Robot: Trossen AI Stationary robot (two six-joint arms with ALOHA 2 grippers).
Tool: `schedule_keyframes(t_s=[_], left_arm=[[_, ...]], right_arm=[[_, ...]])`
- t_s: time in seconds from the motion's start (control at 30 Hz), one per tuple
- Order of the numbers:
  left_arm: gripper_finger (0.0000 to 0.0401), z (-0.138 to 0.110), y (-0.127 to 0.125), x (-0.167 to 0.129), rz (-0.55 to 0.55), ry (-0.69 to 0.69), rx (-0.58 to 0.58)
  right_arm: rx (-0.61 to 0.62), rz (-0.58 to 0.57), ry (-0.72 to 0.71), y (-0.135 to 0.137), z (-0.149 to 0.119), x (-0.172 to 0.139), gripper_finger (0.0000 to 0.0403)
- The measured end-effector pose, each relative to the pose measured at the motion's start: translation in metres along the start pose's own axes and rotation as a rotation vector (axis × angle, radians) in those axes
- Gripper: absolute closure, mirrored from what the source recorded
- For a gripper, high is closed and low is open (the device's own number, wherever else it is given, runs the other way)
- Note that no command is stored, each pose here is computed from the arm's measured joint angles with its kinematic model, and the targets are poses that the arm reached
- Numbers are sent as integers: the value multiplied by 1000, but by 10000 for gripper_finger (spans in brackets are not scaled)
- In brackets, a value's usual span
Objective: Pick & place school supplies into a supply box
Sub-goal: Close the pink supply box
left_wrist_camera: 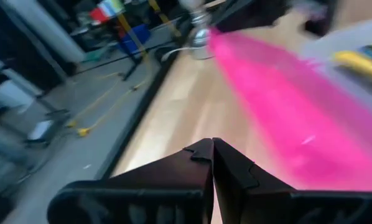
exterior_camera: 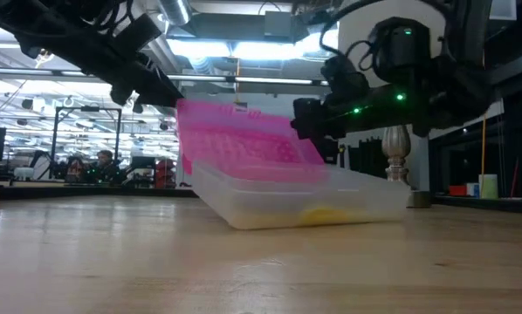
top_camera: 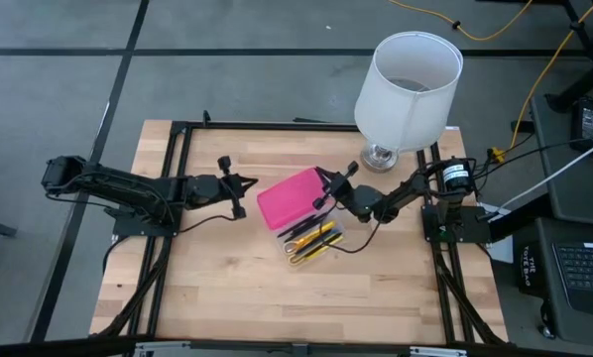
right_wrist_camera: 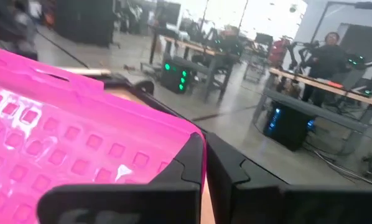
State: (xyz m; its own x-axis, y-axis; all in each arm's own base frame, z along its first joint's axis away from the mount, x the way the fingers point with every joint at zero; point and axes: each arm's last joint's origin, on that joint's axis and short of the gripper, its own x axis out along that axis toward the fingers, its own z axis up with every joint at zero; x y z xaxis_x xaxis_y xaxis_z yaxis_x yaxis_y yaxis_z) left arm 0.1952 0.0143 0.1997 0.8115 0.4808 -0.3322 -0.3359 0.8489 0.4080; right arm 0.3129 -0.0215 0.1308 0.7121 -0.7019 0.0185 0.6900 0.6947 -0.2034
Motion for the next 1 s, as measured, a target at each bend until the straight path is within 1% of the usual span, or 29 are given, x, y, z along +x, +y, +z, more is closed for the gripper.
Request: schedule_keyframes(t_s=[0.1, 0.17, 0.27, 0.33, 0.47, 0.6, 0.83, 1.0], left_arm=[[400, -2, 6, 3, 41, 22, -8], [399, -5, 9, 5, -2, 30, -29], [398, -9, 12, 10, -125, 29, -91], [398, -12, 14, 16, -172, 37, -121], [398, -18, 13, 27, -222, 59, -152], [398, -20, 11, 38, -279, 28, -172], [398, -26, 11, 51, -276, 35, -238], [398, -23, 6, 58, -375, -45, -233]], right_arm=[[21, 12, -31, -3, 0, -4, 392], [17, 19, -43, -4, 1, -5, 392], [20, 41, -61, -2, 4, -3, 392], [16, 55, -72, -1, 6, -1, 392], [8, 54, -76, 0, 7, 0, 392], [5, 55, -72, 0, 7, 0, 392], [5, 55, -71, 0, 7, 0, 392], [4, 55, -71, 0, 7, 0, 392]])
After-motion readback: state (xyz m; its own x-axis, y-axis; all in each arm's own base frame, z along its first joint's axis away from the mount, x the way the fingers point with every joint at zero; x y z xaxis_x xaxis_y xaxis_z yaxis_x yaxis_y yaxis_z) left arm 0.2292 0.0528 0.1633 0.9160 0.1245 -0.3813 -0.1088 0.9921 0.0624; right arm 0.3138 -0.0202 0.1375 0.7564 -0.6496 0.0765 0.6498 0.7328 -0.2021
